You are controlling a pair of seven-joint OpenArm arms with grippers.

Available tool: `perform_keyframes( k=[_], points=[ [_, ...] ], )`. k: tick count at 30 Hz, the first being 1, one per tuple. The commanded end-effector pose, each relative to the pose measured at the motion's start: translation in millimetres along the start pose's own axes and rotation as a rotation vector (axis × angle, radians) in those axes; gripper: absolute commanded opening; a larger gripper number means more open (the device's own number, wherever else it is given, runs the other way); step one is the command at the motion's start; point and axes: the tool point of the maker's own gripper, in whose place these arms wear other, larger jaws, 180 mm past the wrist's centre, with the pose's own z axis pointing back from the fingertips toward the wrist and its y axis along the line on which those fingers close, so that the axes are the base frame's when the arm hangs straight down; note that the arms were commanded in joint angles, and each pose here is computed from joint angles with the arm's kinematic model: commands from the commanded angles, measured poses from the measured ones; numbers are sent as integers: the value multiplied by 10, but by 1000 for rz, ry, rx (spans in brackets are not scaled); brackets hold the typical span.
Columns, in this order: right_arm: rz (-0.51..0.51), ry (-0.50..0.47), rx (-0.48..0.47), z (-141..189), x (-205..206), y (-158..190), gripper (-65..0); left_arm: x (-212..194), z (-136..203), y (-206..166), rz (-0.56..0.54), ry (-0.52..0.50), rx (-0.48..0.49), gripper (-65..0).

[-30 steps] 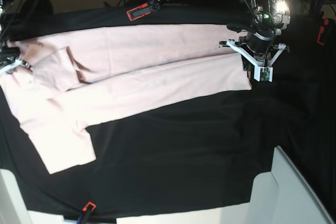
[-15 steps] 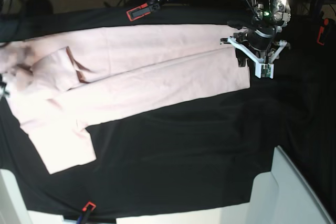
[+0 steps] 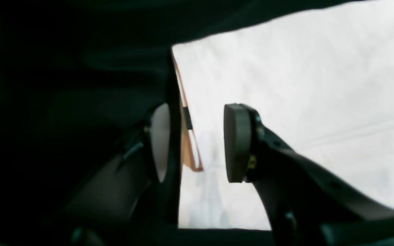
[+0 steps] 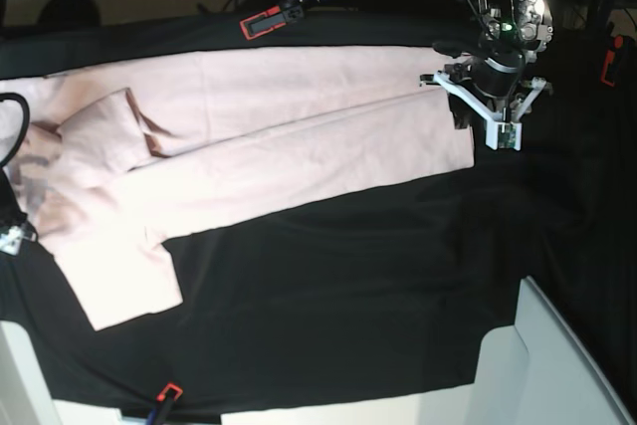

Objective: Fold the T-shirt properly

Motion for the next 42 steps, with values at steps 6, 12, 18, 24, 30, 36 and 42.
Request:
perform_keyframes(
  k=[6, 12, 18, 24, 30, 36, 42],
  points=[
    [-46, -74, 24, -86, 64, 157, -215, 218, 104, 325, 17, -71, 85, -388],
    [-47, -65, 53, -122, 7, 326, -215, 227, 174, 543, 27, -78, 141, -388],
    [-36, -63, 103, -117, -4, 415, -221, 225, 185, 594, 28, -78, 154, -388],
    [-39, -46, 102, -129, -138, 405, -250, 214, 184, 592, 30, -76, 153, -388],
    [-36, -34, 104, -136, -188, 419, -319, 211, 184, 592, 30, -74, 153, -388],
    [-25, 1, 120, -160, -262, 557, -316, 209, 183, 582, 31, -74, 151, -388],
    [77, -34, 106, -138, -69, 577, -316, 207, 183, 588, 25, -72, 154, -388]
  ],
)
